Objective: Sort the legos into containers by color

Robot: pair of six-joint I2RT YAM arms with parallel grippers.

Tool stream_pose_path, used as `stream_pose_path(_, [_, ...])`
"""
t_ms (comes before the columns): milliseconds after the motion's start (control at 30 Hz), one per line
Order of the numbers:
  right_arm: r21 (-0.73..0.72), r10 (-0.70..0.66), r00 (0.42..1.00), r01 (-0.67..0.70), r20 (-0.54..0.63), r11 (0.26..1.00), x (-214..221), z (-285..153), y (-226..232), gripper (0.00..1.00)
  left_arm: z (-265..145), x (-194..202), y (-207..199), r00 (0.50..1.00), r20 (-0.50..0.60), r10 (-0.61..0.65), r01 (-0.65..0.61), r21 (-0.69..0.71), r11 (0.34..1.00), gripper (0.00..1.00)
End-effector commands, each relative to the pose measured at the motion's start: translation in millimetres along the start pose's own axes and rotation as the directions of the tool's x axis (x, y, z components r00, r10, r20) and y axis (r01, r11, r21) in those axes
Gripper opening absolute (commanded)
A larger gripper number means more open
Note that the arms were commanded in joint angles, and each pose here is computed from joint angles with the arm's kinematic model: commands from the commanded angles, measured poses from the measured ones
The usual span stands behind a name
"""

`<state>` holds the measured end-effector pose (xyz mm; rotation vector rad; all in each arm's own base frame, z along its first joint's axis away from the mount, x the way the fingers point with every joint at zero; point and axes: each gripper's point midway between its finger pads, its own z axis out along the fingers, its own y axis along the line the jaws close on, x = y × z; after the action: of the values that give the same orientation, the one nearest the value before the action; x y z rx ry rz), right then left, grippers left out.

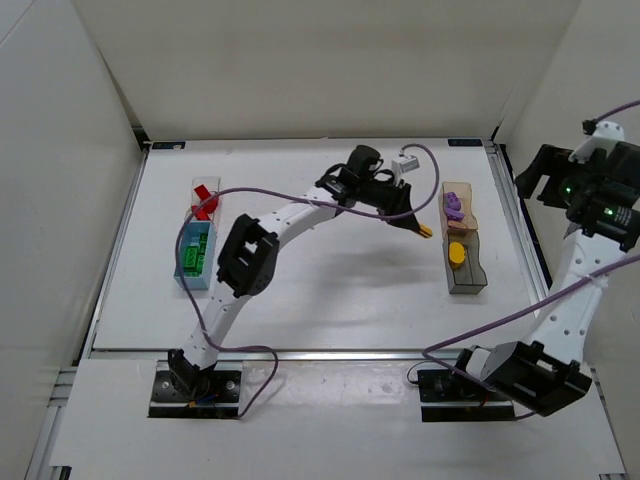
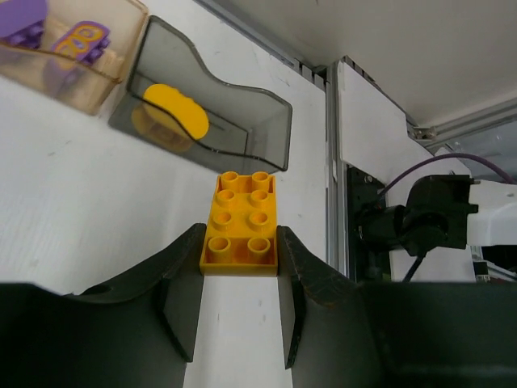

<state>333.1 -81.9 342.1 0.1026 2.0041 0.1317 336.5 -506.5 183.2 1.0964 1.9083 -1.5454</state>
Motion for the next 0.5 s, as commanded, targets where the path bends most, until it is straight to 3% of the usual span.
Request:
stream_pose_path(0, [0.028,0.045,0.998,-0.043,-0.052,0.999,23.0,-23.4,-10.0,0.84,32.2,-9.4,-25.5,0.999,0.014,0.051,-0.052,0.106,0.993,0.19])
stream_pose_path(233, [0.051,0.058,0.998,-0.056,-0.035,0.997,33.6,-68.8,-3.5,0.85,92.7,1.4,-57.4,0.988,0.019,0.156,-0.156,0.221,0.963,0.21])
stream_pose_path(467, [-0.003,0.092,0.993,-0.093,-0.073,0.996,44.4,-75.7,13.0,0.85,125.1,-3.6,-60.6,0.974,0.096,0.203,-0.219,0.197,0.956,0.24])
